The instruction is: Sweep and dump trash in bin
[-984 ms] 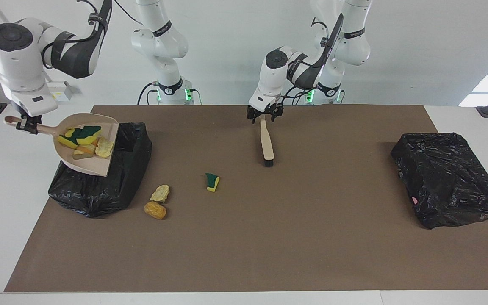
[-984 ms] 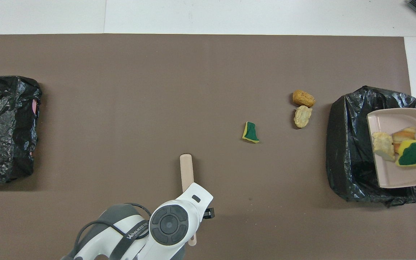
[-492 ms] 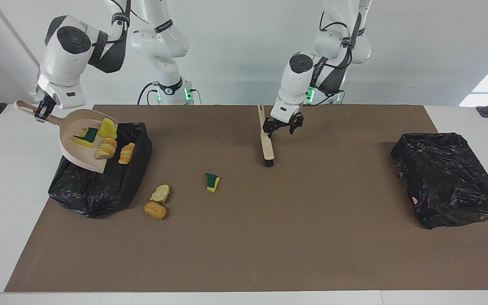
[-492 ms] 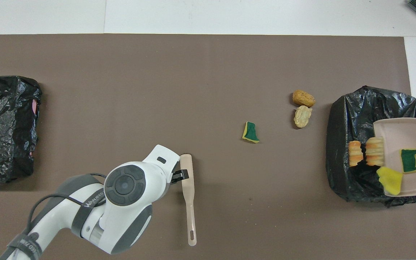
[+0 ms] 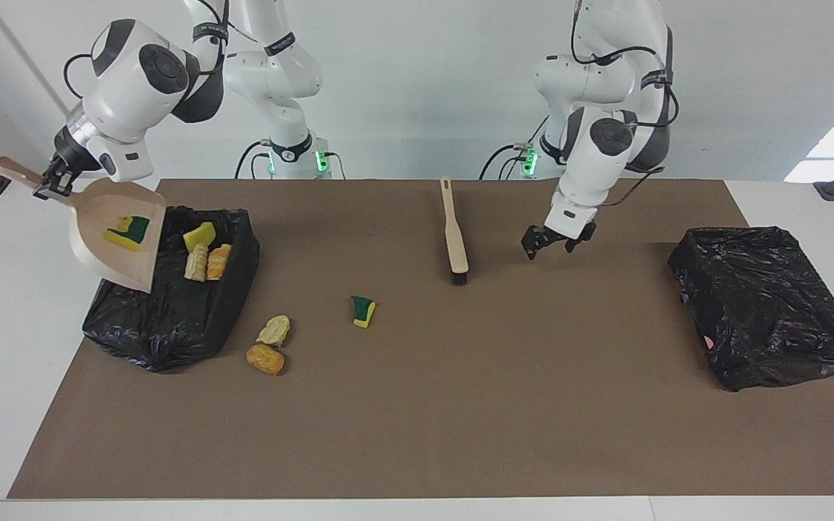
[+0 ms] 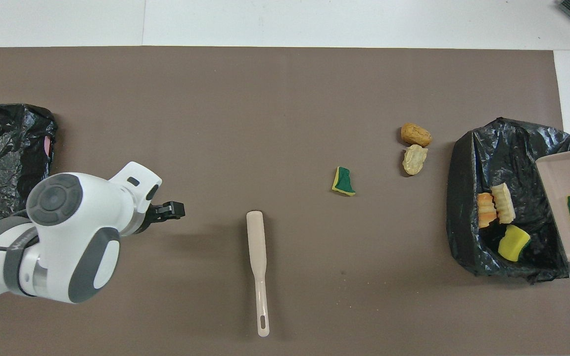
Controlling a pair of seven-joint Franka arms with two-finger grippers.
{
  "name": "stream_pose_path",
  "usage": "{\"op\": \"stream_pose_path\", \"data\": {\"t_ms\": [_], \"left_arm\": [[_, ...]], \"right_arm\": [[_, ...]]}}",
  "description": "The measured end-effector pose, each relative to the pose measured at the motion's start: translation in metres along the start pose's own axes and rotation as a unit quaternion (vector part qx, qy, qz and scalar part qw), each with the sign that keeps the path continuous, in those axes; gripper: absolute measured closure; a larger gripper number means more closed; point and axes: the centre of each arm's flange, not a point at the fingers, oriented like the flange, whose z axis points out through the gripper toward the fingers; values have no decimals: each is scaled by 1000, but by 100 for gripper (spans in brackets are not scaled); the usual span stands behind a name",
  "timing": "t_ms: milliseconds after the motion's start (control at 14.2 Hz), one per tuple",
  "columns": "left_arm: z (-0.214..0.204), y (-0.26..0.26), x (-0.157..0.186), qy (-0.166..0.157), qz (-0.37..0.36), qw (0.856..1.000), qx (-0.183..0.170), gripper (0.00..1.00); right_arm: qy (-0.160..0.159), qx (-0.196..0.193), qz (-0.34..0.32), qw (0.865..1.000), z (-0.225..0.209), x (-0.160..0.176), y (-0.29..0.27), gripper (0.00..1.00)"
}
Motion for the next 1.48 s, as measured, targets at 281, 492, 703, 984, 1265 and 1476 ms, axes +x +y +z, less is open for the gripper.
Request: {"op": "stream_pose_path", "data": {"t_ms": [281,492,703,984,1265,1476], "left_arm": [[-33,-71,18,-15,39,999,2,0],[-90,-90,22,-35,55,998,2,0],[-146,-84,23,-39,60,997,2,0],[-207,-91,22,-37,55,998,-1,0],[-284,-97,13,-12,54,998,0,0],[-304,-94,9,3,57,998,1,0]], "right_arm": [[-39,-16,-9,999,-23,0,4,69],[-36,-11,-1,999,-19,12,3,69],[-37,-9,-4,999,-24,20,4,69],[-97,-18,-20,995,-55,16,6,69],[-100,-25,-8,995,-61,33,6,69],[-94,-25,8,995,-52,72,8,69]]}}
